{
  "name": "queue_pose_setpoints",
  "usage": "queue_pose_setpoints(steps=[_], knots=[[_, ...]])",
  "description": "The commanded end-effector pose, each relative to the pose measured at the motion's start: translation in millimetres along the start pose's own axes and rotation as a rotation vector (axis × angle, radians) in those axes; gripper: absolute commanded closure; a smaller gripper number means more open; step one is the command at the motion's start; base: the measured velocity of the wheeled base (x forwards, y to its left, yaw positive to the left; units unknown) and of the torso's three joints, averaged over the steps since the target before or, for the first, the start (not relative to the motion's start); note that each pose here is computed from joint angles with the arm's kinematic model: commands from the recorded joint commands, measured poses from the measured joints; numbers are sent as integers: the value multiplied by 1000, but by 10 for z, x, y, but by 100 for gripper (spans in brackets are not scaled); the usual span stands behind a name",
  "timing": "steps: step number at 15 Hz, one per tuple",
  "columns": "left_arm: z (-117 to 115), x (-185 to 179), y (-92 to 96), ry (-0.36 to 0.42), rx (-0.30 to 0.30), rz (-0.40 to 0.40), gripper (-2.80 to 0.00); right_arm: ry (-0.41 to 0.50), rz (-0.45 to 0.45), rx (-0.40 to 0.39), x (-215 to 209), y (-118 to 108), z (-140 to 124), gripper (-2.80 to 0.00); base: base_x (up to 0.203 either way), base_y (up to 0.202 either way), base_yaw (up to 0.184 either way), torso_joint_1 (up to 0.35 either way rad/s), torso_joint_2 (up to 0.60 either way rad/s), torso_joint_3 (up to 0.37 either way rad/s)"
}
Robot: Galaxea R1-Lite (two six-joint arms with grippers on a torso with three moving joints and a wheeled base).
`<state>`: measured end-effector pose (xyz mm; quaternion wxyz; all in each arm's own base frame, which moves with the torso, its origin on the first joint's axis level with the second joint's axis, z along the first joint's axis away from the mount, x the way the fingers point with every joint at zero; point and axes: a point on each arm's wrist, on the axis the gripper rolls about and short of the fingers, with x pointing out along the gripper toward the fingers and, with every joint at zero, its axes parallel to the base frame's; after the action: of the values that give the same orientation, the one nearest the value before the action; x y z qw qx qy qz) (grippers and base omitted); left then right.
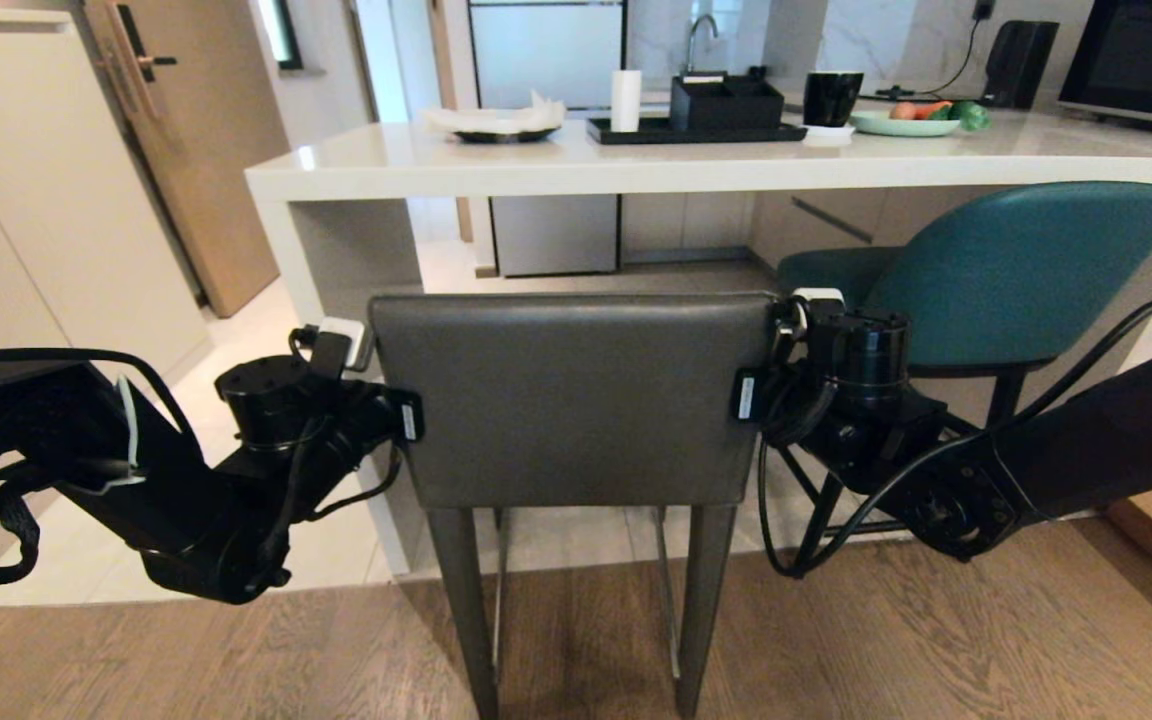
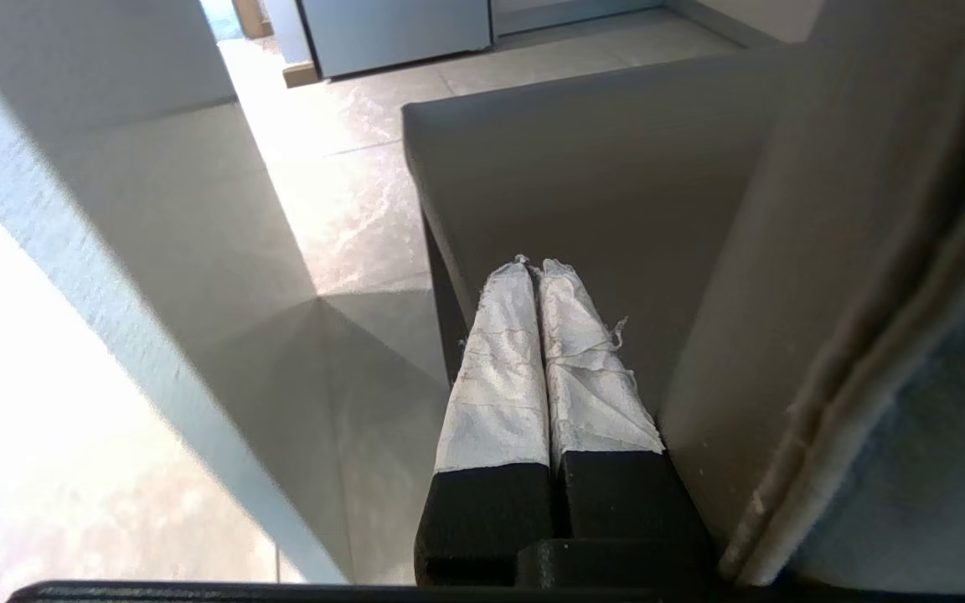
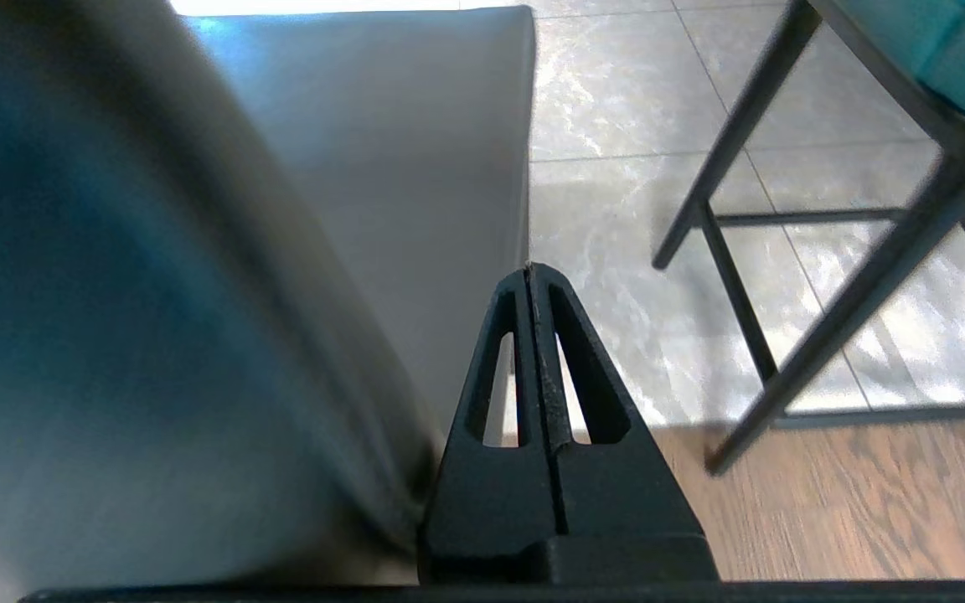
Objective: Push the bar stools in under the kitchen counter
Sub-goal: Push the gray chair back under the dining table
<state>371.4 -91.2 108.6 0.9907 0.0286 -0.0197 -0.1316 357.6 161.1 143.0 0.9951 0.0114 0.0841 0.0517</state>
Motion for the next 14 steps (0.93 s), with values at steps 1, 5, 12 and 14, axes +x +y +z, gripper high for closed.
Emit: queue_pose_setpoints(steps=[1,5,12,14], knots=[[34,-5,2,-16,1,1,0,-9,-2,4,-6,-2,16,0,191,0,3,2,2,-2],[40,-7,-3,-18,1,-1,0,-9,-3,4,-7,-2,18,0,191,0,0,1,5,3],[48,-24,-3,-18,1,-1,0,-13,-20,4,27,-48,24,0,187,0,1,4,2,3],[49,-24,-18,-18,0,-5,0,-13,-21,4,28,-53,25,0,190,0,1,3,-1,-1]])
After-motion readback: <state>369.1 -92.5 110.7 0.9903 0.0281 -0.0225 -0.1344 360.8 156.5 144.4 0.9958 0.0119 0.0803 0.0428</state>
